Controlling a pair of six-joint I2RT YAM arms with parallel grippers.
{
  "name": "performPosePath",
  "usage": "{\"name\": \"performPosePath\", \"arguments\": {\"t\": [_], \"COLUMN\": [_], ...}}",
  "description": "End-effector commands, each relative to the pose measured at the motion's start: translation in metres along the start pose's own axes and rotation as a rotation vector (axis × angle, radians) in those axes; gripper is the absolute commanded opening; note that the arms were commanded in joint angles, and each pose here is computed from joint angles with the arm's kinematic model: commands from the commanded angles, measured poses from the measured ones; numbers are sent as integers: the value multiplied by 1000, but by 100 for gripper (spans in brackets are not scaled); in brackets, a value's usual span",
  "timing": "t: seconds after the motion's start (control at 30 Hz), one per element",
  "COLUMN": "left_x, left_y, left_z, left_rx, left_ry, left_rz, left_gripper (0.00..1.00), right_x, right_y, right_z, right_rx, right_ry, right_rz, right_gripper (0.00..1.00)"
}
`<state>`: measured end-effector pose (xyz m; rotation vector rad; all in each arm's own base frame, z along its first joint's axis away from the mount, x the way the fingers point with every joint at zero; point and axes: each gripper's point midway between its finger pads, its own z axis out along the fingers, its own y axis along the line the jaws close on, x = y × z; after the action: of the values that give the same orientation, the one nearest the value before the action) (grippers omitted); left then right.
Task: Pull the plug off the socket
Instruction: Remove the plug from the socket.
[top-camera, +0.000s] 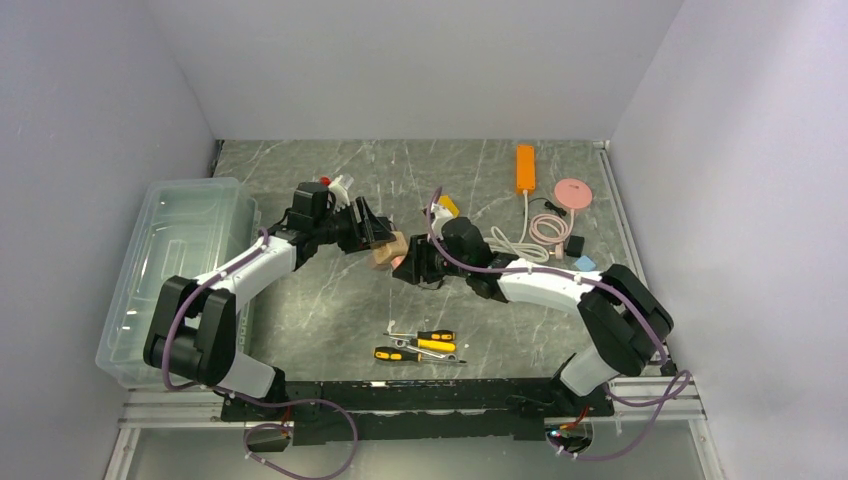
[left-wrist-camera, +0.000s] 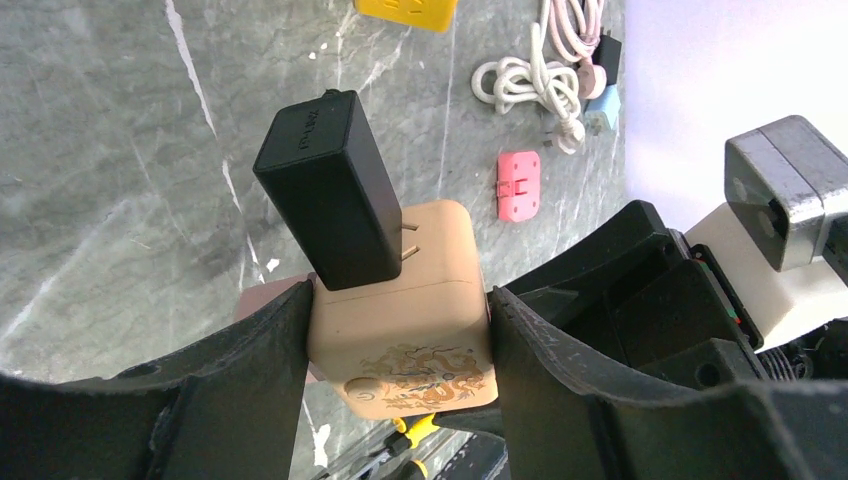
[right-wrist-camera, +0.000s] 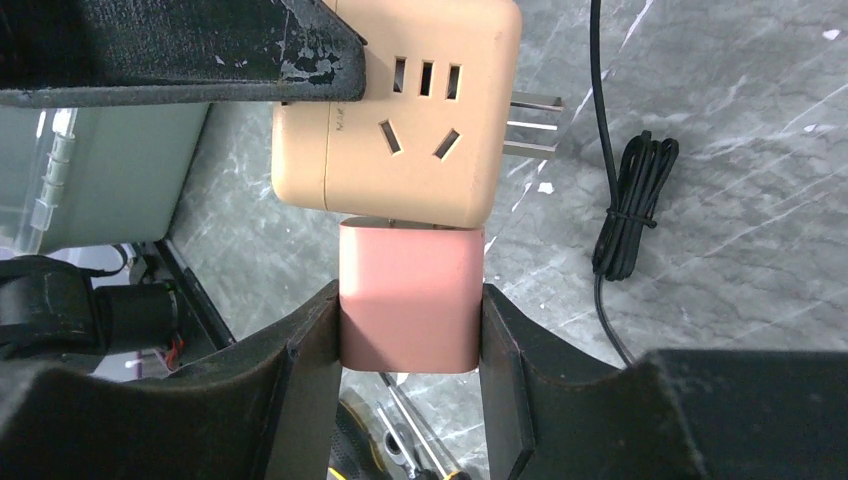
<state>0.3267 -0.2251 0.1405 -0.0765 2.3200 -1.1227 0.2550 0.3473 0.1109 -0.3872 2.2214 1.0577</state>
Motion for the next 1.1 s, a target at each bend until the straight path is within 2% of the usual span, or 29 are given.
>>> {"name": "performPosePath", "arguments": {"t": [0.0, 0.27, 0.47, 0.7, 0.83, 0.93, 1.07], "left_x": [-33, -35, -35, -37, -37, -39, -41], "left_y": [0, 0, 0, -2, -2, 0, 2], "left_z": [-4, -6, -7, -9, -8, -8, -10], "left_rx": [-14, -19, -22, -17, -17, -8, -11], "left_ry": [-120, -131, -137, -143, -140, -141, -146], "left_rz": [71, 76, 82, 86, 79, 61, 59], "left_gripper": [0, 0, 0, 0, 0, 0, 0], "right_x": [-22, -19, -10, 0, 0, -12, -17], "right_y": [47, 23, -5, -16, -5, 23, 43], "right_z": [-16, -4, 8, 23, 24, 17, 7], "right_rx": [-171, -22, 103, 125, 42, -102, -161], "right_ry": [-76, -31, 32, 90, 83, 23, -7], "right_rz": [-144, -45, 137, 217, 199, 132, 22], "right_gripper": [0, 0, 0, 0, 0, 0, 0]}}
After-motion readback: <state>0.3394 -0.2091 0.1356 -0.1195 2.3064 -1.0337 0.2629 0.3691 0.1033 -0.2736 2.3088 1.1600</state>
